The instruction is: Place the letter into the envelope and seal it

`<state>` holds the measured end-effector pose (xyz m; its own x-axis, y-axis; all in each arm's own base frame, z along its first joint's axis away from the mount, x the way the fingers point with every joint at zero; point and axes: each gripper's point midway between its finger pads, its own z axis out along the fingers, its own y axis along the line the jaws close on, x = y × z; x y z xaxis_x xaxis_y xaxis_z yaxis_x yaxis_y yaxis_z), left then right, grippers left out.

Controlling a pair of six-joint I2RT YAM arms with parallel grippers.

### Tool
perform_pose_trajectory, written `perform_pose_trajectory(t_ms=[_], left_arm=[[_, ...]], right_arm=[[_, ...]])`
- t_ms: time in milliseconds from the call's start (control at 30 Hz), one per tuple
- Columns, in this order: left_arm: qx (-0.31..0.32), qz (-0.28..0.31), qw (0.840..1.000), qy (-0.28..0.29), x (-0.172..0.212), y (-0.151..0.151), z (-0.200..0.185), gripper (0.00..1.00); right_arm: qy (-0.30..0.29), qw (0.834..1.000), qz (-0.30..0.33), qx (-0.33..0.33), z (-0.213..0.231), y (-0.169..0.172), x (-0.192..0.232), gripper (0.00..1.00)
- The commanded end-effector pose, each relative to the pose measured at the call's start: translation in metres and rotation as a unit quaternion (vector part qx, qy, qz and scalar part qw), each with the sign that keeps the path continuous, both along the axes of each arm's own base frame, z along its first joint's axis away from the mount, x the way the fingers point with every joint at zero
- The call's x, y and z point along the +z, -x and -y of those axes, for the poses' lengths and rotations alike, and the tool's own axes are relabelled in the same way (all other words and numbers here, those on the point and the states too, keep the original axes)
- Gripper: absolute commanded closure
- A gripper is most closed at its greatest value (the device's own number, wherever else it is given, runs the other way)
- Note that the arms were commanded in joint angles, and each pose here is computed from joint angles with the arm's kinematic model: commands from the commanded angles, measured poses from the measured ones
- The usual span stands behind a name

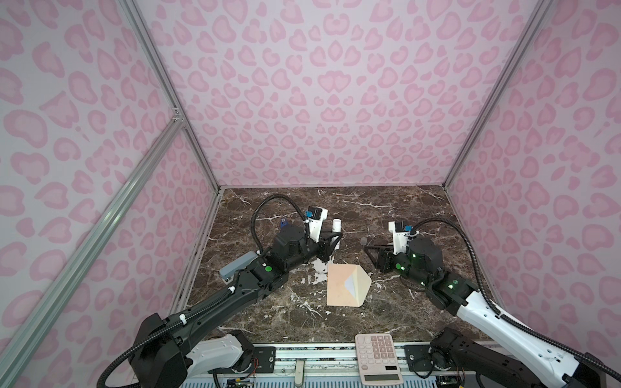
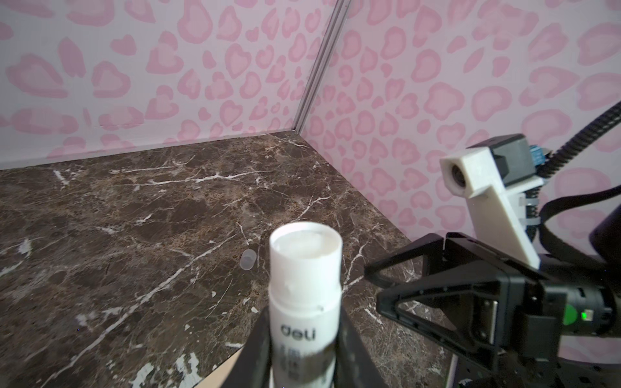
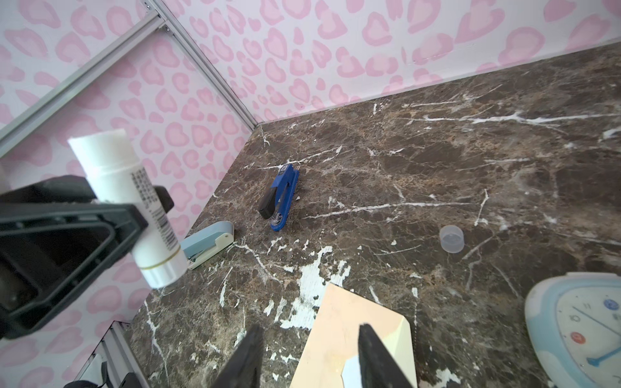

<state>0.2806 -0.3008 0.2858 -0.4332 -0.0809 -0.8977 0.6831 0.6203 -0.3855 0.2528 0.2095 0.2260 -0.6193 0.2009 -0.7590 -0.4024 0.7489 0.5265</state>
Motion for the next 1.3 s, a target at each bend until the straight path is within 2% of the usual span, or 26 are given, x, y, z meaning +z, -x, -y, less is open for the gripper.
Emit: perform_pose_trajectory(t_ms=[0, 333, 900, 1267], left_arm=[[-0.031, 0.024, 0.998, 0.045, 0.023, 0.001, 0.007, 0.77], [-0.086, 0.013, 0.991, 0.098, 0.028, 0.002, 0.025, 0.77], [-0.115, 0.000, 0.982, 0.148, 0.035, 0.003, 0.037, 0.77], [-0.121, -0.005, 0.980, 0.158, 0.035, 0.010, 0.036, 0.77]], right_arm=[[-0.046, 0.998, 0.016, 0.031, -0.010, 0.011, 0.007, 0.52], [-0.106, 0.985, 0.044, 0.129, -0.039, 0.042, 0.024, 0.52], [-0.103, 0.985, 0.090, 0.106, -0.044, 0.032, 0.028, 0.46], [-0.105, 0.979, 0.100, 0.142, -0.061, 0.032, 0.041, 0.47]])
